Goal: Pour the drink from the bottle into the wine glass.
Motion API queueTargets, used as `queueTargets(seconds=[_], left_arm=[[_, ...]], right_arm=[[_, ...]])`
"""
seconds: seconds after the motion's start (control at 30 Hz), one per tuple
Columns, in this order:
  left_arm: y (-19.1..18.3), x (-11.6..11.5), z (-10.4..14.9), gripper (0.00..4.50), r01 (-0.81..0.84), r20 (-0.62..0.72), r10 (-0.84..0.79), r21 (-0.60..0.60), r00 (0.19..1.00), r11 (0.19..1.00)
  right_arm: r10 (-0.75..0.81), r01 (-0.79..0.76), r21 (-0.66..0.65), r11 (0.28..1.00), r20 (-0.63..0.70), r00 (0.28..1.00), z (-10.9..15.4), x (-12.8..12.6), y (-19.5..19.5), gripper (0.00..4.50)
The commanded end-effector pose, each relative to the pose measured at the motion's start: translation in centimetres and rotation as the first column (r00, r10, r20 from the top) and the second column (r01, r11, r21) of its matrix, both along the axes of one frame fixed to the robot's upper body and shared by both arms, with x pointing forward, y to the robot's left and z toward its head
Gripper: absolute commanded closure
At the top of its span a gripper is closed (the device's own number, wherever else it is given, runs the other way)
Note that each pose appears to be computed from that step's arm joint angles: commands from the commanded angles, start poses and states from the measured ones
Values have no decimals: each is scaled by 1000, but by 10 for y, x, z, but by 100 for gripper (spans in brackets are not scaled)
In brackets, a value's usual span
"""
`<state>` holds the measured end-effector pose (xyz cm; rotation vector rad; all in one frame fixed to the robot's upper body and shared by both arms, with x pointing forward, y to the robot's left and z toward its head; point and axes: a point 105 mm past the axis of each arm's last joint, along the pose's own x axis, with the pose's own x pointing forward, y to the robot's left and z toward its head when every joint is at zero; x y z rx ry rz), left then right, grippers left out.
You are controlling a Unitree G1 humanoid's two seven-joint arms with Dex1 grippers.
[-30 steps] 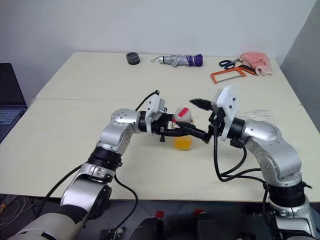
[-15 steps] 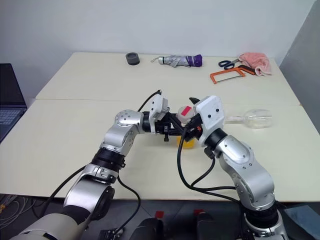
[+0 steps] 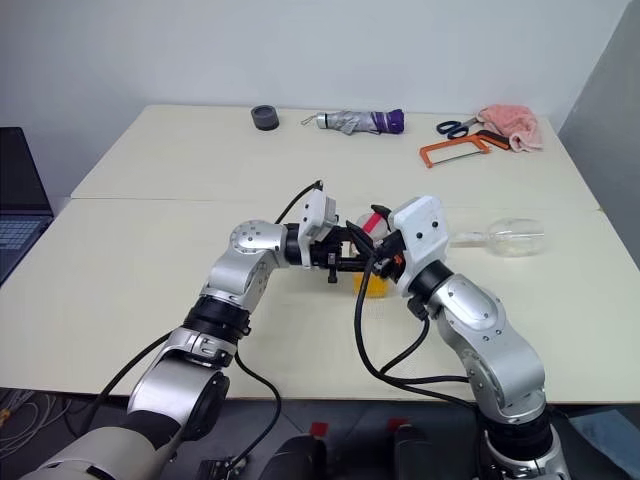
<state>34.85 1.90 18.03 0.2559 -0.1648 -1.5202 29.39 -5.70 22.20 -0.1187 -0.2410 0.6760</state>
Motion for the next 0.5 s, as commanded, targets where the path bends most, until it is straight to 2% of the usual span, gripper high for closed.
queueTargets(seconds=[0.03, 0.1, 0.17, 0.27, 0.37, 0.47, 0.5], left_arm=[[-1, -1, 14, 276, 12, 52, -10, -21, 999, 1000], [0, -6, 14, 276, 52, 47, -52, -3, 998, 999], [1, -9, 14, 276, 82, 48, -82, 15, 995, 997], [3, -9, 15, 276, 86, 51, -87, 18, 995, 996], [3, -9, 16, 276, 78, 50, -79, 6, 996, 997], [4, -10, 15, 276, 75, 44, -75, 3, 996, 997], [4, -11, 14, 276, 74, 42, -74, 3, 996, 997]], right_arm=[[107, -106, -39, 994, 38, 994, 5, -6, 4, 262], [292, -284, -153, 947, 29, 956, 7, -10, 2, 262], [386, -377, -229, 897, -6, 922, 10, -7, -6, 262], [405, -404, -261, 877, -51, 913, 16, 1, -15, 262], [421, -429, -270, 862, -88, 903, 12, -1, -17, 262], [380, -383, -229, 895, -59, 923, 13, 0, -20, 262], [366, -367, -207, 907, -46, 930, 15, 1, -21, 227]])
